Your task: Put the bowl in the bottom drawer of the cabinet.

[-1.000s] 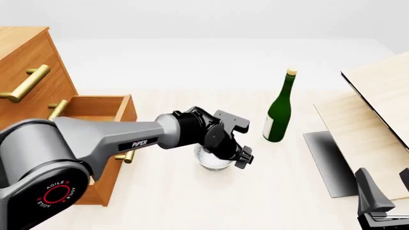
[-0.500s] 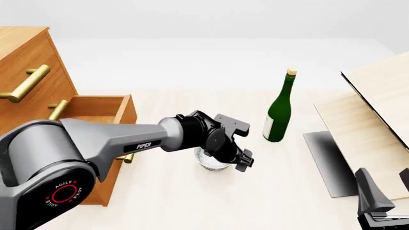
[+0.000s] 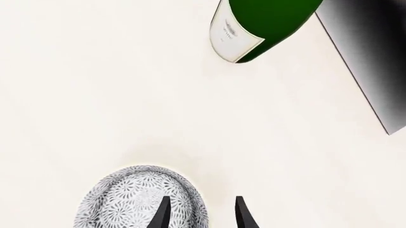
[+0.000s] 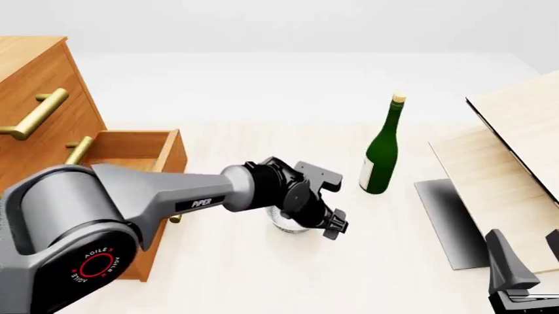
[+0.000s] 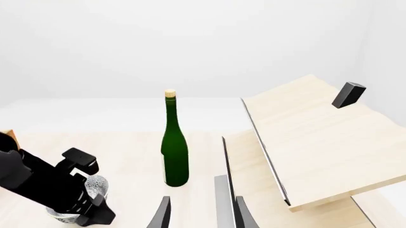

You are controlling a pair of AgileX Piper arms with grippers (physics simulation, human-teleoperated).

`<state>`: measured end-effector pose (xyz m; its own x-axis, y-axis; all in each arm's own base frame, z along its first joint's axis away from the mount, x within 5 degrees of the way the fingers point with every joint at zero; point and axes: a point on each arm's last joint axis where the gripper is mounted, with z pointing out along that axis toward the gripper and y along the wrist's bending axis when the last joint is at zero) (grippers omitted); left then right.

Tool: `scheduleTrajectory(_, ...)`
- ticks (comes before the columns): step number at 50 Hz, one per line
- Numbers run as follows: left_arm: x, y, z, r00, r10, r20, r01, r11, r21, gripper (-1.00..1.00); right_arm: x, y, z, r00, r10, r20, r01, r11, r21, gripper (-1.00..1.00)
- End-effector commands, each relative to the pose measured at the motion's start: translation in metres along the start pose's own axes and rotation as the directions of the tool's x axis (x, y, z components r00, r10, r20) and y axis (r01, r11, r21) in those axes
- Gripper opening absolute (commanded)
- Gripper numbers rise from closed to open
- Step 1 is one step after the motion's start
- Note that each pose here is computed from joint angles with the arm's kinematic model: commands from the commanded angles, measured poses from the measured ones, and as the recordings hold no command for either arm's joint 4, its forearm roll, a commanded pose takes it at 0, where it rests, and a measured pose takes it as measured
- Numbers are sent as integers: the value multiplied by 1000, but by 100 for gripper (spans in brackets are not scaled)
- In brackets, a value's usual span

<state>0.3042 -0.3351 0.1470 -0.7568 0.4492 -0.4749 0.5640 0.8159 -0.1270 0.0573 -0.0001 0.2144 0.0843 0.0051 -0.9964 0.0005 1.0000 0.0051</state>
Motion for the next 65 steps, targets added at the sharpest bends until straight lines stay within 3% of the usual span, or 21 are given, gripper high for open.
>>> scheduleTrajectory(1,3,0,4,1000,-7,-7,7,1000,-1,100,0,0,0,1000,0,0,0,1000,0,100)
scheduleTrajectory(39,6,-3,4,1000,-11,-6,11,1000,4,100,0,0,0,1000,0,0,0,1000,0,100)
scheduleTrajectory(42,4,3,4,1000,-12,-7,12,1000,-4,100,0,0,0,1000,0,0,0,1000,0,100)
scheduleTrajectory(43,5,3,4,1000,-13,-7,13,1000,-4,-100,0,0,0,1000,0,0,0,1000,0,100)
scheduleTrajectory(65,-12,8,-11,999,22,36,-21,1000,-5,-100,0,0,0,1000,0,0,0,1000,0,100)
